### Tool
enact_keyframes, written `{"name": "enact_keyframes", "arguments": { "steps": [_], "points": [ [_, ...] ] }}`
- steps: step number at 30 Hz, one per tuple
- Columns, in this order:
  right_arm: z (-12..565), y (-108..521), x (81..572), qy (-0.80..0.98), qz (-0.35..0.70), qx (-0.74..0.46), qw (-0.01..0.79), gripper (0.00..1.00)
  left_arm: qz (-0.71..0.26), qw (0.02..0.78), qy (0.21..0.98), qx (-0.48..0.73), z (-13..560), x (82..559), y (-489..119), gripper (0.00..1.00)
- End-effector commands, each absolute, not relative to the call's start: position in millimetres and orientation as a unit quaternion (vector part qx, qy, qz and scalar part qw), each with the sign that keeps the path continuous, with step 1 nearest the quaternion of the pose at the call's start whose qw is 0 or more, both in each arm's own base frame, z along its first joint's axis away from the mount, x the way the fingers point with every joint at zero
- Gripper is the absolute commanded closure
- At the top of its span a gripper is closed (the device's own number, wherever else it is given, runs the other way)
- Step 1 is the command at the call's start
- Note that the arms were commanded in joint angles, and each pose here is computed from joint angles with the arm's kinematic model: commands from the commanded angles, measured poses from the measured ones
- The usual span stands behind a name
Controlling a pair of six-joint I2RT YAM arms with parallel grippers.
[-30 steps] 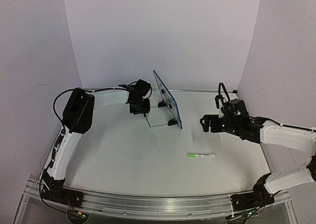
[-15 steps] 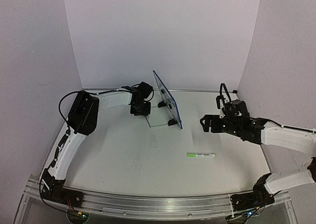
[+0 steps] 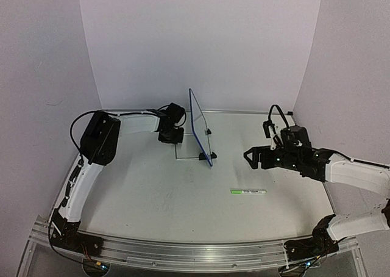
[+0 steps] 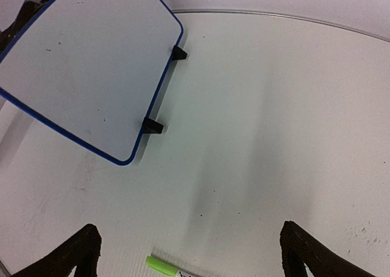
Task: Write a sentence on the whiteboard
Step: Move the whiteboard stand to the center of the board.
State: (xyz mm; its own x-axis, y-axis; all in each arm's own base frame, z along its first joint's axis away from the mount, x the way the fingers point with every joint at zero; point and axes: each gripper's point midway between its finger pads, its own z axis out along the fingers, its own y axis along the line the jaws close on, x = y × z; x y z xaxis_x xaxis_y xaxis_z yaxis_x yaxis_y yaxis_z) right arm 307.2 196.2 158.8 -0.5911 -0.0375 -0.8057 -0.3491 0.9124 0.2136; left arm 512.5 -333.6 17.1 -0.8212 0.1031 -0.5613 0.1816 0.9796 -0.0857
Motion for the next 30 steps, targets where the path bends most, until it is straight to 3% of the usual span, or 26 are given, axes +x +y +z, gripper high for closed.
{"name": "enact_keyframes", "arguments": {
  "steps": [1, 11, 17, 20, 25, 30],
  "points": [
    [158.3, 225.6, 291.4, 0.848, 0.235, -0.203, 0.429, 0.02, -0.052, 0.234, 0.954, 0.180, -2.4, 472.7, -325.0, 1.00],
    [135.2, 279.4, 279.2, 0.825, 0.265, -0.303, 0.396, 0.11, -0.168, 0.231, 0.898, 0.335, 14.6, 429.5, -356.4, 1.00],
    [112.1, 324.3, 269.9, 0.811, 0.253, -0.351, 0.394, 0.17, -0.194, 0.225, 0.882, 0.367, 21.0, 419.2, -362.7, 0.99],
    [103.1, 343.4, 269.3, 0.803, 0.255, -0.358, 0.402, 0.20, -0.209, 0.227, 0.883, 0.352, 27.6, 420.9, -361.0, 0.92],
    [95.7, 370.9, 274.1, 0.790, 0.246, -0.365, 0.427, 0.23, -0.242, 0.250, 0.888, 0.301, 50.3, 427.8, -351.1, 0.66],
    [71.1, 388.3, 282.5, 0.792, 0.235, -0.379, 0.417, 0.26, -0.259, 0.294, 0.886, 0.247, 90.5, 437.8, -329.9, 0.52]
  ]
}}
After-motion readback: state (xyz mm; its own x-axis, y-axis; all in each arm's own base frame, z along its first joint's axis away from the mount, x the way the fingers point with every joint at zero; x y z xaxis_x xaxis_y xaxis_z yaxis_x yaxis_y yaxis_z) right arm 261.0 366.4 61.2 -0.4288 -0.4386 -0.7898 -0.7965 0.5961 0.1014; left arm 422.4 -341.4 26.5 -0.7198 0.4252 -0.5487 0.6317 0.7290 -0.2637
